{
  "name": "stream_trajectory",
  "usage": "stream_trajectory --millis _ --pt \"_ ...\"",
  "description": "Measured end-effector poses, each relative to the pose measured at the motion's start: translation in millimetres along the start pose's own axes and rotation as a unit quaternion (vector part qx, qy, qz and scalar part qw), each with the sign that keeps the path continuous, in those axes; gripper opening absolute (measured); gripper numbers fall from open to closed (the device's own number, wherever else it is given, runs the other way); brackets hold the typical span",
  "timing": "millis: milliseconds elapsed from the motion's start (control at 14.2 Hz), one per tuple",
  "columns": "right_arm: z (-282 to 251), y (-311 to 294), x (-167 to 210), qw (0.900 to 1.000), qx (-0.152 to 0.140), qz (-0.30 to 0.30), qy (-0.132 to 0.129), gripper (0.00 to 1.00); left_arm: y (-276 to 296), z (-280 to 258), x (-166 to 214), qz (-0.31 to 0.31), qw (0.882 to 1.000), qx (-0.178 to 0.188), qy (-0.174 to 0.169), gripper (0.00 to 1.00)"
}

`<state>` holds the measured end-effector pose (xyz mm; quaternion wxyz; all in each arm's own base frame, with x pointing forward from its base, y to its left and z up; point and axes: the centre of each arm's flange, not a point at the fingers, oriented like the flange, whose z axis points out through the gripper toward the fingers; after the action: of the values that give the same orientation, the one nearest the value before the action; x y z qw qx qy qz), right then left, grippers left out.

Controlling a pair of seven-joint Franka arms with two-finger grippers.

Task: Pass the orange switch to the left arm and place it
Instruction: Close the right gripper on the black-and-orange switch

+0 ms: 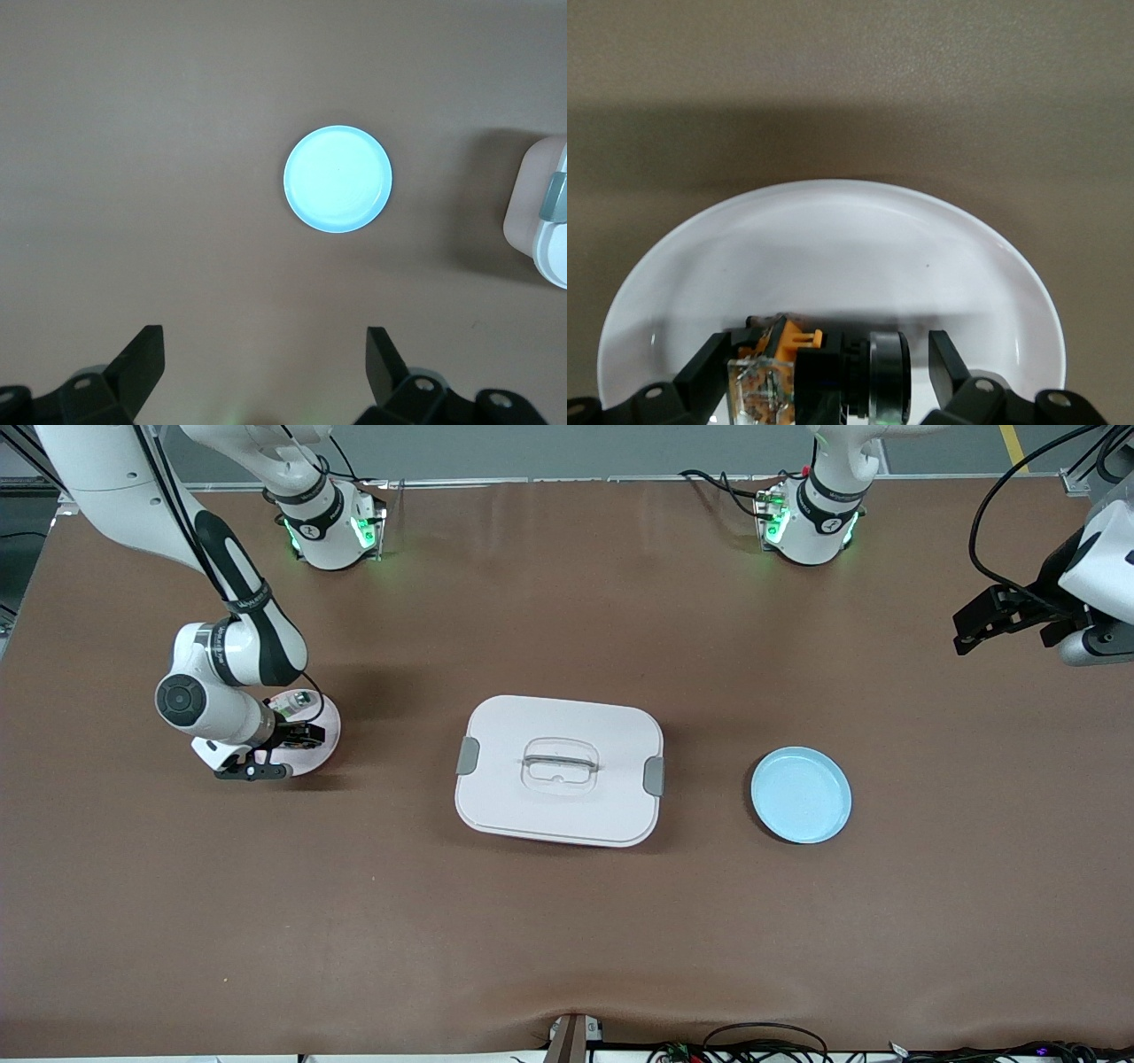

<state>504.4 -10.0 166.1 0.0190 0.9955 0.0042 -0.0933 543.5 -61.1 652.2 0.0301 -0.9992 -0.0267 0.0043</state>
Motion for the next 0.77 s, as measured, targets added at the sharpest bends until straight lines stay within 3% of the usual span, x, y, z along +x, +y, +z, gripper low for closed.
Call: stream_trajectory --millis 141,211,773 --pt "-1.3 -0.5 0.4 1.000 0.000 0.000 0.002 0.77 0.3 0.0 0.0 0.000 1.000 0.000 0.000 1.00" --pt "-2.4 -0.5 0.3 1.000 0.000 -0.001 0.002 0.74 0.4 0.0 -0.1 0.000 1.000 0.000 0.000 1.00" --pt "-2.6 -0.5 0.2 1.000 0.000 -0.001 0.001 0.74 1.2 -0.1 -0.2 0.001 1.000 0.000 0.000 1.00"
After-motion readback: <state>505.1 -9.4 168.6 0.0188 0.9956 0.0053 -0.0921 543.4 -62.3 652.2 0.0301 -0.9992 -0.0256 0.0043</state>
